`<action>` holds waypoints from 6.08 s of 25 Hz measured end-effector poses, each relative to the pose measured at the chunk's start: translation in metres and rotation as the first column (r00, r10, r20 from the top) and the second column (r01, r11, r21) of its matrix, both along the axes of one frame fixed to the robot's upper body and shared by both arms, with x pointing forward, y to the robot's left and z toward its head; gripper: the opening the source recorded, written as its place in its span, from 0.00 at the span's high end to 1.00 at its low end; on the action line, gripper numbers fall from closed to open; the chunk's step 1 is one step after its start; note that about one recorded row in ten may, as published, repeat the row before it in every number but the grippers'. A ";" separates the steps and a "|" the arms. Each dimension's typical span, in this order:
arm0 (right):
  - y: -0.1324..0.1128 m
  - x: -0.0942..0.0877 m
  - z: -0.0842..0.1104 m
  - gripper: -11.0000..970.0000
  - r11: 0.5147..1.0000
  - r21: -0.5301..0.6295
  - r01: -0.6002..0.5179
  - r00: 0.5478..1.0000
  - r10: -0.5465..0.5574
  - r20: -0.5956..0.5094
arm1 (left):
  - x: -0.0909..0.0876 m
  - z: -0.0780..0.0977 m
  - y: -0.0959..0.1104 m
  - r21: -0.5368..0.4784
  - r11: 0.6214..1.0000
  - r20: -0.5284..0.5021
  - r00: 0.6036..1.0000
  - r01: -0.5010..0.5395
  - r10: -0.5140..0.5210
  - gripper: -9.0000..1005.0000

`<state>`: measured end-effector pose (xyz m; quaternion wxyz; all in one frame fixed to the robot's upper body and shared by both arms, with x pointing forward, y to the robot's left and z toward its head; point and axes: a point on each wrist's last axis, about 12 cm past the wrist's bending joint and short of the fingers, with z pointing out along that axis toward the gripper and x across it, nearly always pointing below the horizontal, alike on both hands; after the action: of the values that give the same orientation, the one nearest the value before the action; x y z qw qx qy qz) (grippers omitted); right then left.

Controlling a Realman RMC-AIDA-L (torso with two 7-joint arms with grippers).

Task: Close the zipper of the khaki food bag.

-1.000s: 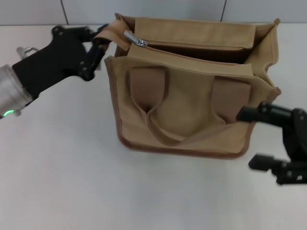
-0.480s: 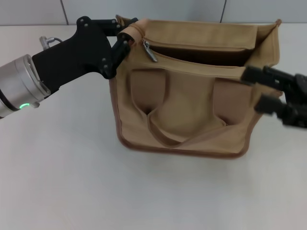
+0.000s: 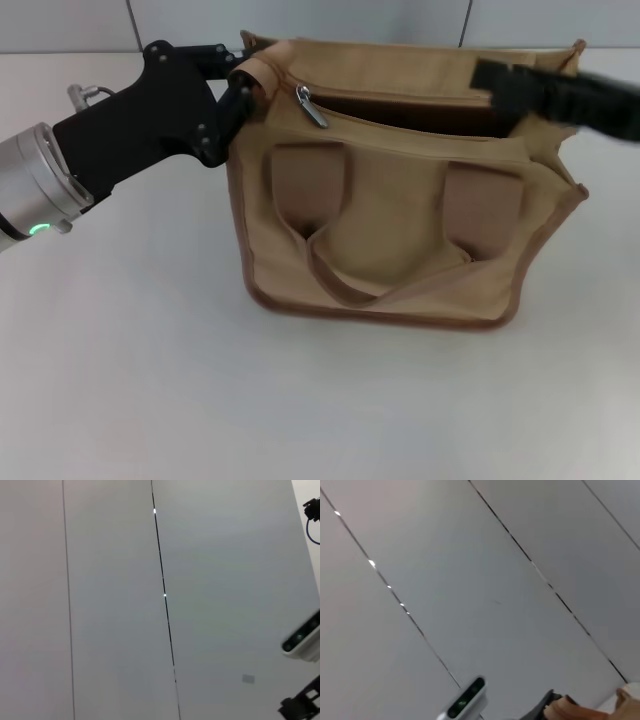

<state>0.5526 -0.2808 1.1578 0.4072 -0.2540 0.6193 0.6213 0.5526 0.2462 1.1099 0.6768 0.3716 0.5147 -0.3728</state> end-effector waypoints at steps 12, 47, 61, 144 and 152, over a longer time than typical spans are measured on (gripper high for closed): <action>0.051 0.054 0.038 0.45 0.952 -0.270 -0.146 0.974 0.089 -0.209 | 0.002 0.001 -0.005 -0.016 1.000 -0.004 1.000 0.007 -0.007 0.97; 0.122 0.079 0.048 0.62 0.864 -0.458 -0.208 0.946 0.059 -0.319 | 0.010 0.010 -0.028 -0.054 0.995 0.011 0.997 0.081 -0.081 0.97; 0.119 0.080 0.045 0.80 0.865 -0.467 -0.183 0.956 0.047 -0.288 | 0.010 0.009 -0.024 -0.085 0.996 0.001 0.999 0.037 -0.037 0.97; 0.115 0.068 0.065 0.92 0.825 -0.550 -0.129 0.989 0.070 -0.127 | 0.013 0.009 -0.015 -0.115 0.993 -0.012 1.000 -0.027 0.026 0.97; 0.115 0.069 0.065 0.97 0.811 -0.571 -0.126 0.989 0.056 -0.138 | 0.014 0.009 -0.016 -0.113 0.993 -0.010 1.000 -0.028 0.027 0.97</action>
<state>0.6216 -0.1655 1.2223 0.2446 -0.3591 0.7879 0.4363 0.5663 0.2301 1.1192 0.6997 0.3238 0.5007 -0.3935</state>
